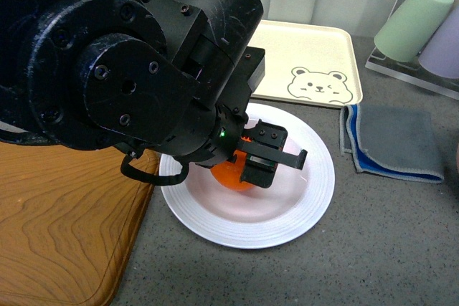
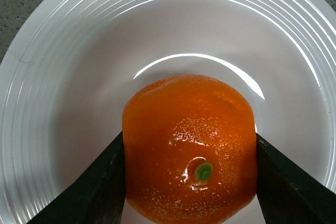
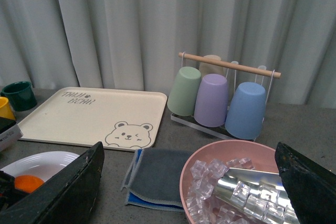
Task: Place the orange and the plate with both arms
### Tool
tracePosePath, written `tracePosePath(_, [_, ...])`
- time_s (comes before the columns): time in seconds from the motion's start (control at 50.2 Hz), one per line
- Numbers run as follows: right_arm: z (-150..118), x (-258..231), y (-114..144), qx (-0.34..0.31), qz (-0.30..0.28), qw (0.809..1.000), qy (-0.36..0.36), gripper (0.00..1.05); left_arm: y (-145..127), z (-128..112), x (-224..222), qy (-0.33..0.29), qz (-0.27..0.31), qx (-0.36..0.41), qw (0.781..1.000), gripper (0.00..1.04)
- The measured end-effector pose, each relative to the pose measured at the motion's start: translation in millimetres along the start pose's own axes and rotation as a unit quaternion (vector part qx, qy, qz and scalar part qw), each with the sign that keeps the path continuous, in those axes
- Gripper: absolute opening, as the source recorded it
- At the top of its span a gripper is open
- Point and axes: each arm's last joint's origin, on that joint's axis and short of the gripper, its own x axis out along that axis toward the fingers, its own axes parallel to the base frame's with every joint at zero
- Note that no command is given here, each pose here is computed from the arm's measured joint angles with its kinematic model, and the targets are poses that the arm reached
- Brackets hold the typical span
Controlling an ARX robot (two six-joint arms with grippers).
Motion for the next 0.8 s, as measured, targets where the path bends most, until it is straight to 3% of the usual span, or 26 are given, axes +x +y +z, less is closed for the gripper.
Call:
tracePosePath(0.179, [0,0,0,0.000,0.000,1.000,0.000,0.95,0,-2,4,0.002,0.002,-0.001,1.000,0.57])
tracePosePath(0.478, [0,0,0,0.000,0.000,1.000,0.000,0.95,4,2,-2,-0.012,0.010,-0.001,1.000,1.00])
tracePosePath(0.737, [0,0,0,0.000,0.000,1.000,0.000,0.95,23,17,-43,-0.093,0.052,-0.037,0.994,0.98])
tracePosePath(0.796, [0,0,0,0.000,0.000,1.000,0.000,0.95,28,14,-42,-0.181,0.123,-0.032,0.975,0.90])
